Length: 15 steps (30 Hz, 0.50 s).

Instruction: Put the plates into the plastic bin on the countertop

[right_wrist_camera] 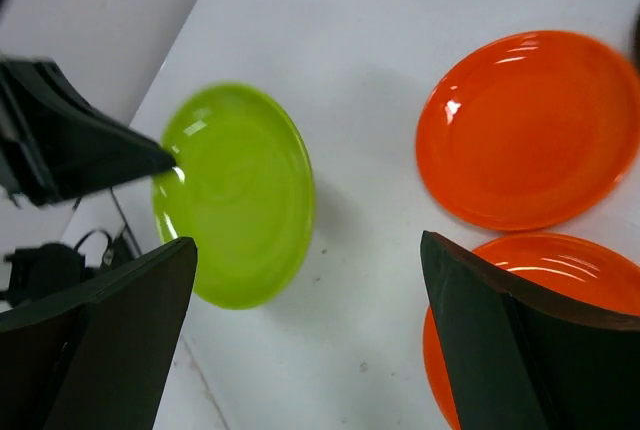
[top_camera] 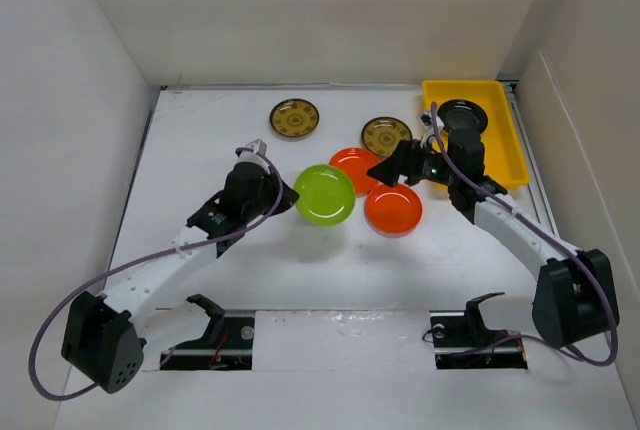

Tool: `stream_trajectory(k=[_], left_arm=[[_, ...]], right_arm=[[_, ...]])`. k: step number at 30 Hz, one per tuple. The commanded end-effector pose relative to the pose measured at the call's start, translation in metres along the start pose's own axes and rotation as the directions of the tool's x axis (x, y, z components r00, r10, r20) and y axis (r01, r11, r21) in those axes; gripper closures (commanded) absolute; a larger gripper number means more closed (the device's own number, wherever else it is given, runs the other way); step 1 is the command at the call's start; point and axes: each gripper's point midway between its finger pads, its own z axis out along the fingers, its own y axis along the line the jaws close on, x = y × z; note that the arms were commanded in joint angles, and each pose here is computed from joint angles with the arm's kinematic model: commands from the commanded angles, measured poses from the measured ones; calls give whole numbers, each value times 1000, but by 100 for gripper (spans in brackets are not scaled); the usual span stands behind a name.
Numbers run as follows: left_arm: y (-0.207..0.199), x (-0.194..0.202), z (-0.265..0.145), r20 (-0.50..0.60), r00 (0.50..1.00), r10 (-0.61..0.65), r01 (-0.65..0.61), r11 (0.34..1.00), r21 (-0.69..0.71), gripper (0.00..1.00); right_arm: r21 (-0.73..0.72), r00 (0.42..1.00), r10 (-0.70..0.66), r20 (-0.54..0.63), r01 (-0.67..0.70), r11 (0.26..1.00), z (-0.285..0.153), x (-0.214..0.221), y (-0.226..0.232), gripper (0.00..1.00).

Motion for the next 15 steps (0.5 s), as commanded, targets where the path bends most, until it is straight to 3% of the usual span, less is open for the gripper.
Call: stream_trajectory(k=[1,9,12,13,14,15], left_arm=[[-47,-41,-31,84,995,57,-68,990,124,100],[-83,-59,-46,86,988,130,-147,964,223,100],[-95,-60,-50,77,988,132,-149,943,298,100],[-96,-62,-51,82,988,130,-149,940,308,100],[-98,-62,-49,77,988,131,-149,937,315,100],[-96,-63,-49,75,989,128,-146,937,317,100]], right_arm=[[-214,984,-173,31,176,961,7,-3,35,1],[-299,984,-174,-35,156,942,26,20,55,4],[-315,987,-153,-48,130,940,34,25,55,11],[-314,989,-134,-56,110,943,36,26,53,18],[-329,990,-132,-56,107,938,35,26,56,35],[-337,990,-137,-36,117,934,35,21,59,44]])
